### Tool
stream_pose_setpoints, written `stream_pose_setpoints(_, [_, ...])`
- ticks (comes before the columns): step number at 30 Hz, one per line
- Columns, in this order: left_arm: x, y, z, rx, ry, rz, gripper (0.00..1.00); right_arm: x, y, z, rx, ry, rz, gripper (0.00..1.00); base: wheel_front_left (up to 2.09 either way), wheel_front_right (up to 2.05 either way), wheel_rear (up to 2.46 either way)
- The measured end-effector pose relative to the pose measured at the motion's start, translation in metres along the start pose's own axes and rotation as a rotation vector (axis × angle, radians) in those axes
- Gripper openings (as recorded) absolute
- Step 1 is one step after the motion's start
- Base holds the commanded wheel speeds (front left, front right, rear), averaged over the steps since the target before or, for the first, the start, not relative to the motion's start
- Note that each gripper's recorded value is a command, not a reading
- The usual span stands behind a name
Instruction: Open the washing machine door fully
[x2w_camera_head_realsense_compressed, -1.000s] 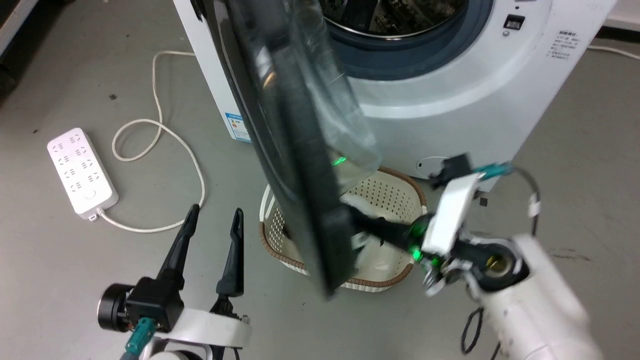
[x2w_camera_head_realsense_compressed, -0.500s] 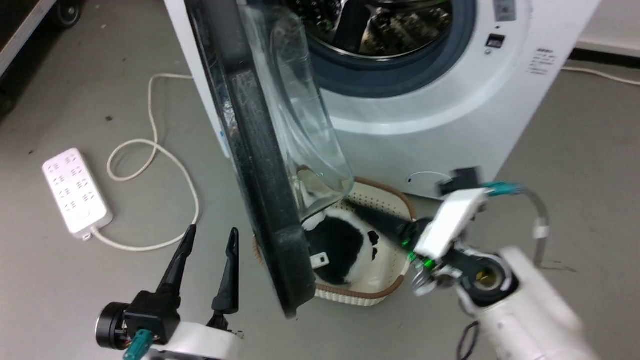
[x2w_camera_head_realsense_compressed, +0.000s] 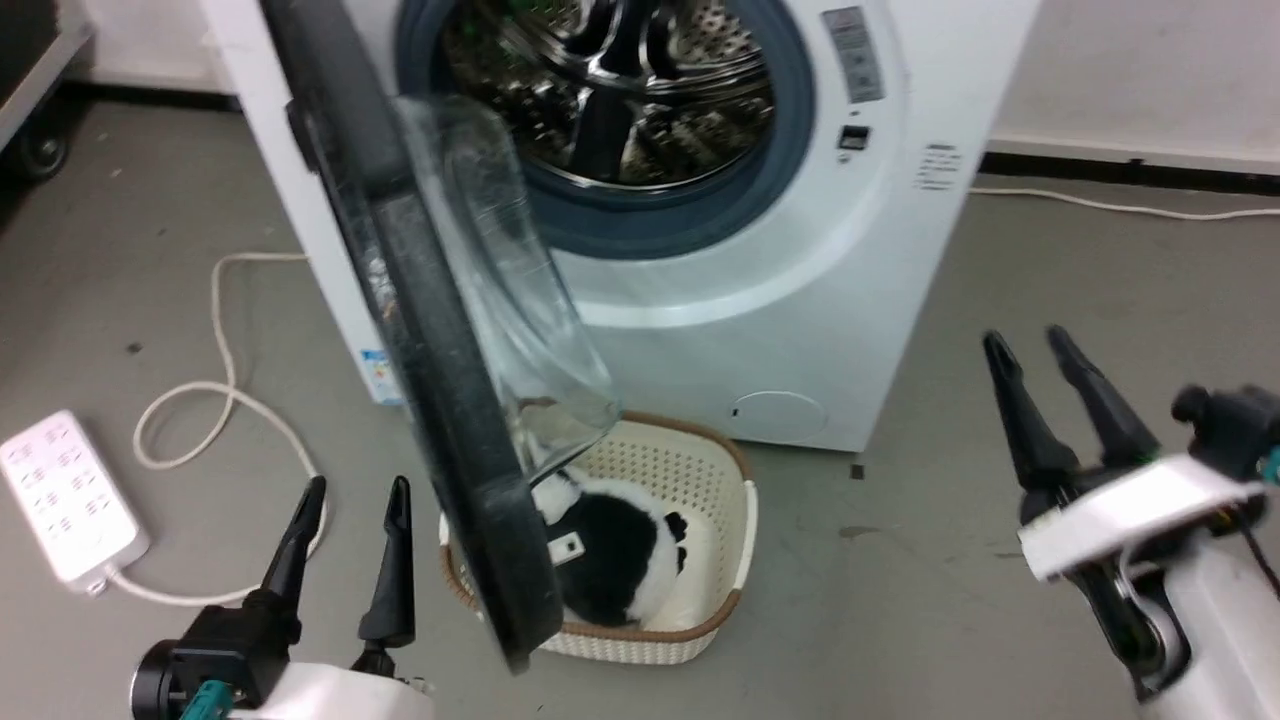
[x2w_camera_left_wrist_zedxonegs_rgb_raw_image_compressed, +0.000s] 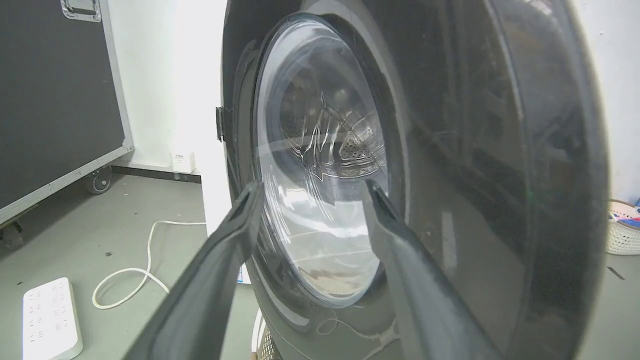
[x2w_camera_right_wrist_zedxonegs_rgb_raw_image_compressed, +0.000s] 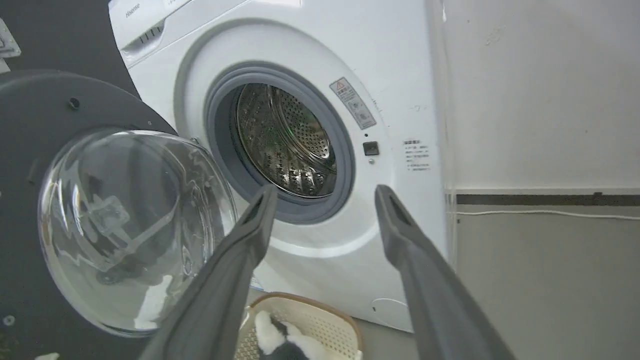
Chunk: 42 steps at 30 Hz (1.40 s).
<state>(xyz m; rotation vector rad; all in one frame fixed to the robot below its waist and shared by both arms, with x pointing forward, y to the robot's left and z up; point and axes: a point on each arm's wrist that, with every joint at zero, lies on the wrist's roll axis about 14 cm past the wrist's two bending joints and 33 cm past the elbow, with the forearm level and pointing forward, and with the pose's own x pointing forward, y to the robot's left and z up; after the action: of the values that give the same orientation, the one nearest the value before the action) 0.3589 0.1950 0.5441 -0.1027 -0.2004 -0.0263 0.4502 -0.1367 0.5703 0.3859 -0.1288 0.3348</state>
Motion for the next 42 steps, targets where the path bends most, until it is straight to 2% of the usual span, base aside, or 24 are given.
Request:
stream_pose_setpoints(2, [0.002, -0.003, 0.003, -0.006, -0.009, -0.014, 1.0, -0.015, -0.01, 0.009, -0.145, -0.027, -0.017, 1.0, 0.0, 0.0, 0.0])
stream_pose_setpoints(5, [0.003, -0.011, 0.001, -0.012, -0.006, -0.04, 1.0, -0.036, -0.013, 0.016, -0.3, -0.06, -0.045, 1.0, 0.0, 0.0, 0.0])
stream_pose_setpoints(13, [-0.001, -0.019, -0.007, -0.022, 0.021, -0.062, 1.0, -0.089, -0.017, 0.002, -0.306, -0.082, -0.216, 1.0, 0.0, 0.0, 0.0])
stream_pose_setpoints(17, [-0.004, -0.018, -0.012, -0.017, 0.037, -0.06, 1.0, -0.104, -0.019, -0.007, -0.34, -0.042, -0.237, 1.0, 0.0, 0.0, 0.0])
stream_pose_setpoints(27, [-0.006, -0.015, -0.021, 0.0, 0.066, -0.051, 1.0, -0.11, -0.02, -0.017, -0.295, -0.022, -0.246, 1.0, 0.0, 0.0, 0.0])
stream_pose_setpoints(28, [-0.005, -0.015, -0.021, 0.0, 0.066, -0.05, 0.97, -0.11, -0.02, -0.017, -0.293, -0.025, -0.246, 1.0, 0.0, 0.0, 0.0])
stream_pose_setpoints(29, [-0.005, -0.015, -0.021, 0.0, 0.067, -0.048, 0.44, -0.11, -0.02, -0.017, -0.29, -0.025, -0.246, 1.0, 0.0, 0.0, 0.0])
stream_pose_setpoints(30, [-0.005, -0.015, -0.021, -0.001, 0.067, -0.049, 0.0, -0.11, -0.02, -0.017, -0.286, -0.024, -0.247, 1.0, 0.0, 0.0, 0.0])
stream_pose_setpoints(37, [-0.003, -0.011, -0.017, 0.014, 0.052, -0.032, 0.0, -0.109, -0.02, -0.019, -0.257, -0.025, -0.25, 1.0, 0.0, 0.0, 0.0])
stream_pose_setpoints(42, [0.004, 0.004, 0.013, 0.014, -0.046, 0.02, 0.0, -0.107, -0.02, -0.019, -0.257, -0.025, -0.247, 1.0, 0.0, 0.0, 0.0])
